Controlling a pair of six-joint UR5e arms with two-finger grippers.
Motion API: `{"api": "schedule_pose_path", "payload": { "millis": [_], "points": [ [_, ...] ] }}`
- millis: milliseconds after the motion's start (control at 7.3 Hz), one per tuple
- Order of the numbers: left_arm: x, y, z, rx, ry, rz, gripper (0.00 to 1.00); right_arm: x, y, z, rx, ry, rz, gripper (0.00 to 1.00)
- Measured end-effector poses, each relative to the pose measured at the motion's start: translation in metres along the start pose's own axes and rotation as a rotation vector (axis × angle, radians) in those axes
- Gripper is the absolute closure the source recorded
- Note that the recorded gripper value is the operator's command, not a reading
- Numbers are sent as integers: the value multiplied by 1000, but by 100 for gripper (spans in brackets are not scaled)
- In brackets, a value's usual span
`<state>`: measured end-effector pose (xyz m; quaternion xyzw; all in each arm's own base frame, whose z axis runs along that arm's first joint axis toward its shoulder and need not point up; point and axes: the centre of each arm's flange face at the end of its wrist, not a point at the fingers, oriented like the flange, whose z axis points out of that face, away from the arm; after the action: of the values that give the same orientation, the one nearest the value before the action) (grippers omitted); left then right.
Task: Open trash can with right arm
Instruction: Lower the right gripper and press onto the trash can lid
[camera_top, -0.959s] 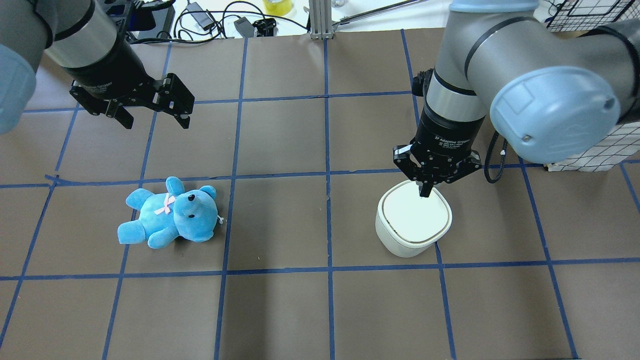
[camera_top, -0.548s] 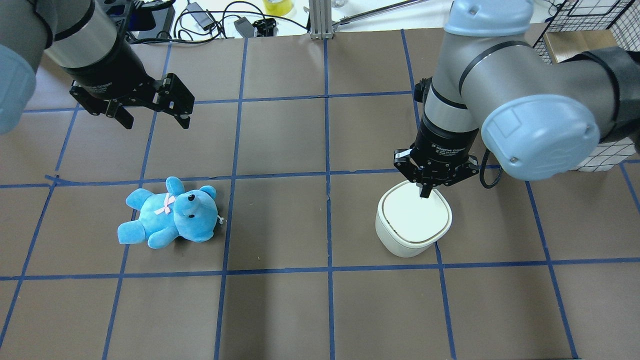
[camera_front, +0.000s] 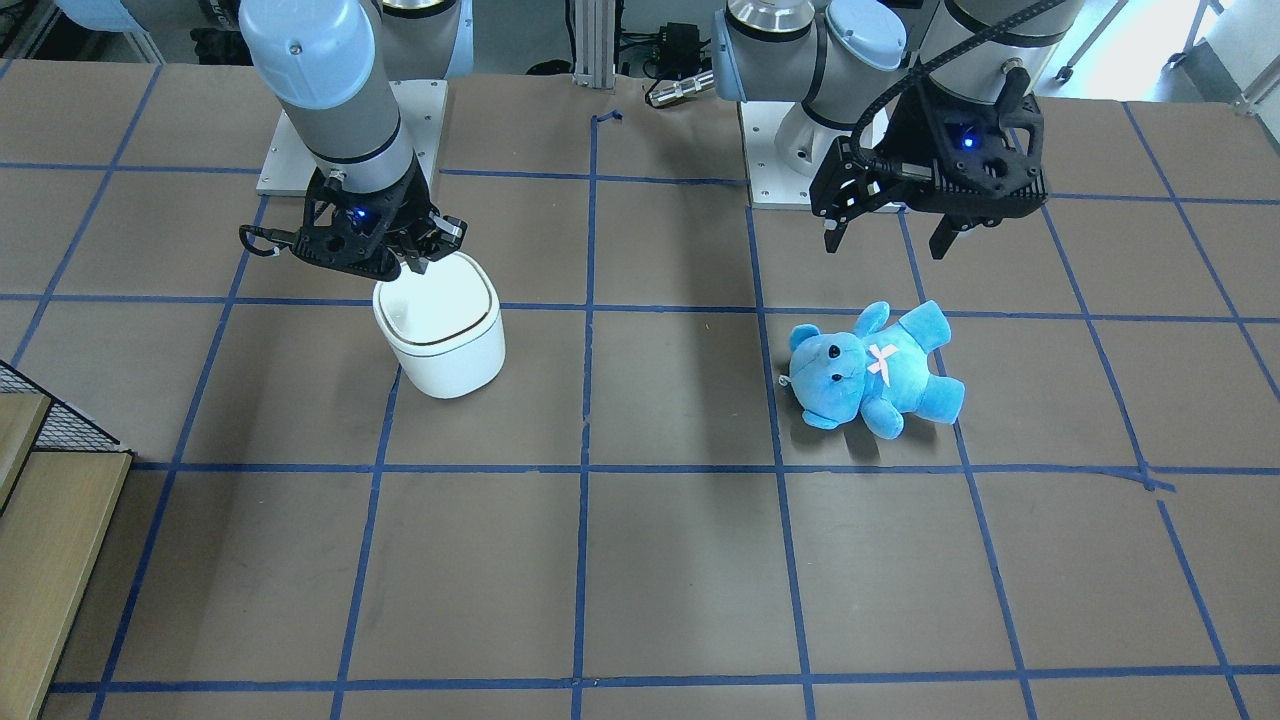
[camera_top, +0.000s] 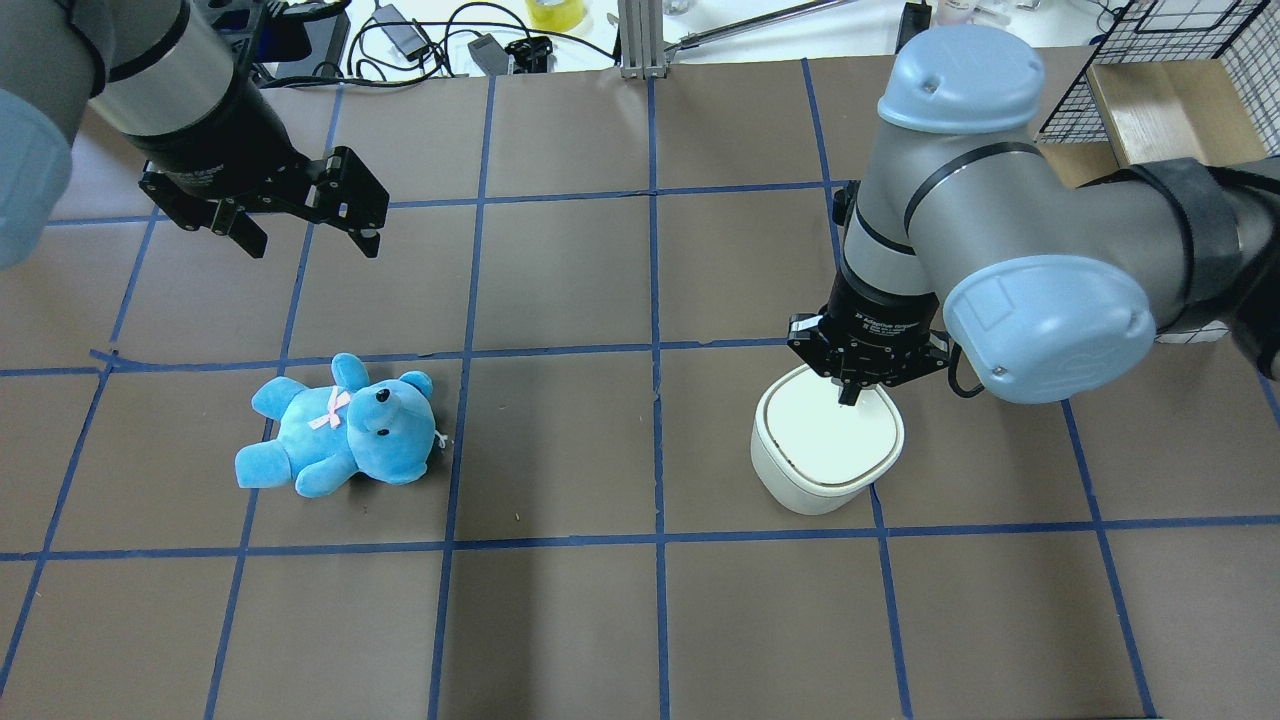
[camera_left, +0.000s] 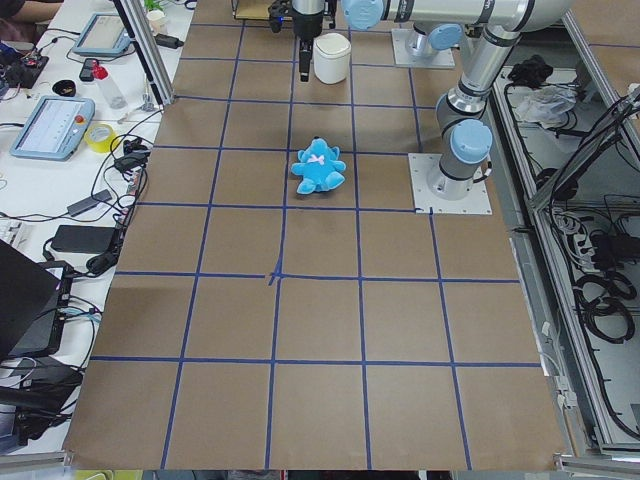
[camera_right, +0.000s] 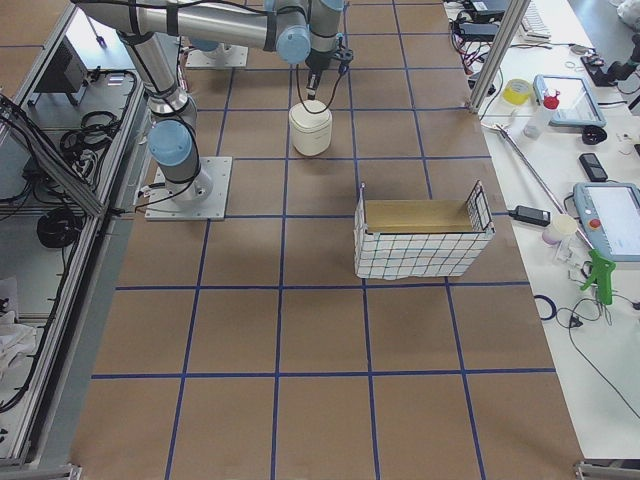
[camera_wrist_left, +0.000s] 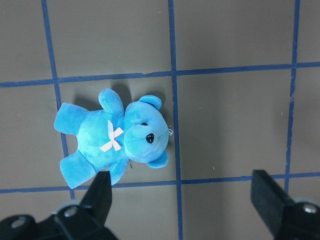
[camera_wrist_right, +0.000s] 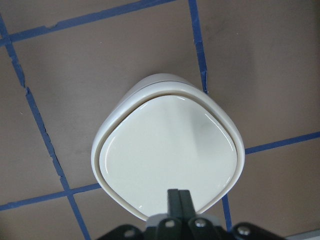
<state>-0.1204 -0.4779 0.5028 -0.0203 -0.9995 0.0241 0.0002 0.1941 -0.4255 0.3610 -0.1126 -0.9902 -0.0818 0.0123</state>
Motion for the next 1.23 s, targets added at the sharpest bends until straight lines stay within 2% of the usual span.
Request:
{"api": "schedule_pose_path", "payload": {
  "millis": [274,685,1233],
  "points": [
    [0,0,0,0,0,0,0,3,5,24,-32,14,3,100],
    [0,0,0,0,0,0,0,7,5,37,-34,35,18,100],
    [0,0,0,0,0,0,0,9,0,36,22,46,76,100]
  ]
}}
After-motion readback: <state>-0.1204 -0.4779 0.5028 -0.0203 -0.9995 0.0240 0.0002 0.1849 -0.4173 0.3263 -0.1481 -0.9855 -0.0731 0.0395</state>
